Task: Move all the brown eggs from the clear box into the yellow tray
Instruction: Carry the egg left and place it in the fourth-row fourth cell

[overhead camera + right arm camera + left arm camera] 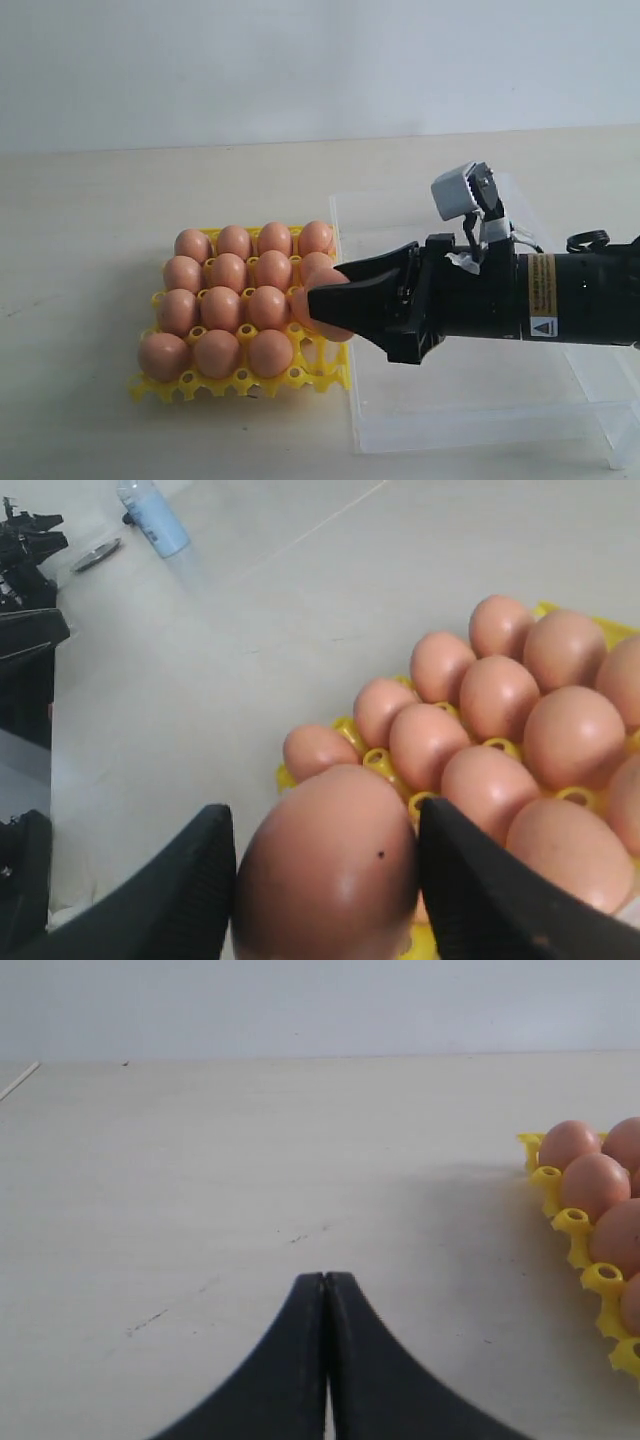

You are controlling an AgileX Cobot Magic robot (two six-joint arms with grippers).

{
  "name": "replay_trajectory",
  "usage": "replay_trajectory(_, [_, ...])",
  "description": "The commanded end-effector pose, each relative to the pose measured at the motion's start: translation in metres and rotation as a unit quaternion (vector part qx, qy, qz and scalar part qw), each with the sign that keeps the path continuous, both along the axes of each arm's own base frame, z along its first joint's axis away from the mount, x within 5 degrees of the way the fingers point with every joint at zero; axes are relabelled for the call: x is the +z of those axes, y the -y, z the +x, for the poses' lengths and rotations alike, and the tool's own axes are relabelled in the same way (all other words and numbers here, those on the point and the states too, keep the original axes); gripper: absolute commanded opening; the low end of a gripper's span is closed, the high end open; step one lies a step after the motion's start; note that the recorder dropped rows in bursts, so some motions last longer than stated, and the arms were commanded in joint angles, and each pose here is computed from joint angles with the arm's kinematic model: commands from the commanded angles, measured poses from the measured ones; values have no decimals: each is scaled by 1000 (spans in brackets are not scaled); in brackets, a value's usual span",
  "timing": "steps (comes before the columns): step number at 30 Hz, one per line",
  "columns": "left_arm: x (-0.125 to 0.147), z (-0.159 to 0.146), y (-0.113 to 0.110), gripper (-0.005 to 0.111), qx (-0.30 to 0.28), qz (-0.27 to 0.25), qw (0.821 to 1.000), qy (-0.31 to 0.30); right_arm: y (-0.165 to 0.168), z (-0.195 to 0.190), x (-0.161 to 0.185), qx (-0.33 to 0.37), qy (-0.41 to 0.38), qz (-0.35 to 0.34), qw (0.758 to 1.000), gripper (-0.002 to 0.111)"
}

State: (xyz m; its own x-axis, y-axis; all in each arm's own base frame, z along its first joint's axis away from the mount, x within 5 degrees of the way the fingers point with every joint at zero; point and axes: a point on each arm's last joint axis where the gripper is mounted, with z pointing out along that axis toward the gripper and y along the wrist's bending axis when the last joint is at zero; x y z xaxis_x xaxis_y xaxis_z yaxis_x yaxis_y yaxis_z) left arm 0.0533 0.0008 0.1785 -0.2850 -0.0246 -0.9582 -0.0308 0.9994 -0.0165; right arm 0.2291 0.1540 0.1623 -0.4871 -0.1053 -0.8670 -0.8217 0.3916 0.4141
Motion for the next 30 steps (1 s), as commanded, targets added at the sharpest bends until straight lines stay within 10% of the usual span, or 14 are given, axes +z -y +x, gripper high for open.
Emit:
replay_trajectory(1, [3, 0, 0, 0, -2, -5, 1000, 12, -3, 2, -13, 12, -22, 8, 1000, 0])
replay_trajectory(30, [3, 0, 0, 0, -2, -5, 1000, 12, -16, 41, -54, 9, -57, -4, 998, 5])
